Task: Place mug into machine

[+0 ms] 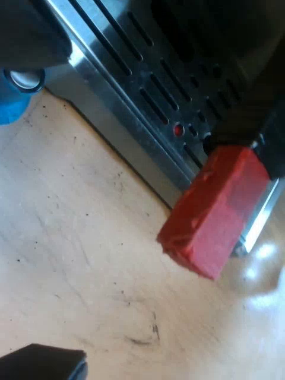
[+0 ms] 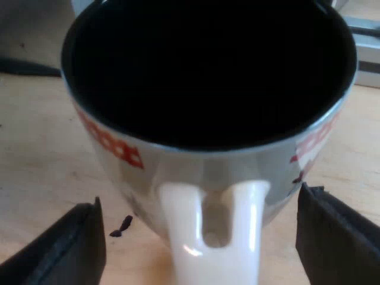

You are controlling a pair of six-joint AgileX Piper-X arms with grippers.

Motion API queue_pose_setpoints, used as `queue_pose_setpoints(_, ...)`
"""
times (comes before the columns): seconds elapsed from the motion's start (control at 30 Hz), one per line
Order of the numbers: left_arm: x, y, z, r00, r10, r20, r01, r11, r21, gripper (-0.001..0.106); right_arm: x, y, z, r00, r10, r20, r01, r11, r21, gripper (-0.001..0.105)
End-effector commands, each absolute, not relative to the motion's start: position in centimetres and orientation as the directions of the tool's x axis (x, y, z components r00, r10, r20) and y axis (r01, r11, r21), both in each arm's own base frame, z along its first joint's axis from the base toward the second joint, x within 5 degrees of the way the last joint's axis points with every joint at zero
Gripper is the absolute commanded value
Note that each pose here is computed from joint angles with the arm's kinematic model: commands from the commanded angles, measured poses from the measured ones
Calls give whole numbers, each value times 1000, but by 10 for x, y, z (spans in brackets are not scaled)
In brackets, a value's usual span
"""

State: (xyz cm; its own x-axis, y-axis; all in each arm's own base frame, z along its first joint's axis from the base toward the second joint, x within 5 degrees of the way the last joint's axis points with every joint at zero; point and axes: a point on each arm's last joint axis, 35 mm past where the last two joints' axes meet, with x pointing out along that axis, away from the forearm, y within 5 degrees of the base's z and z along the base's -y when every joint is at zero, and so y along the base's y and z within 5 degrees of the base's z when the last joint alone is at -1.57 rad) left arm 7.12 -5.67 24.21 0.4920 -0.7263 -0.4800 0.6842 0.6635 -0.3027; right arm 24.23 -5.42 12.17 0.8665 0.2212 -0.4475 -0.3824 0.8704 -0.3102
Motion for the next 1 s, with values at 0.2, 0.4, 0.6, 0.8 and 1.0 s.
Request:
queue_pose_setpoints(0.2,71,-57,245,491,-738,-463,692,653,-307,95,246,-55,127,881,218,-419,-375,862,-340,44)
queue_pose_setpoints(0.4,71,-57,245,491,-738,-463,692,653,-307,95,246,-55,127,880,227,-417,-377,868,-322,1)
queue_pose_setpoints(0.6,71,-57,245,491,-738,-463,692,653,-307,95,246,-54,128,878,247,-411,-391,864,-317,0)
queue_pose_setpoints(0.8,70,-58,250,479,-755,-448,707,635,-313,95,246,-53,137,887,275,-370,-402,855,-328,0)
queue_pose_setpoints(1.0,70,-58,250,479,-755,-448,707,635,-313,95,238,-50,159,915,267,-302,-365,866,-341,0)
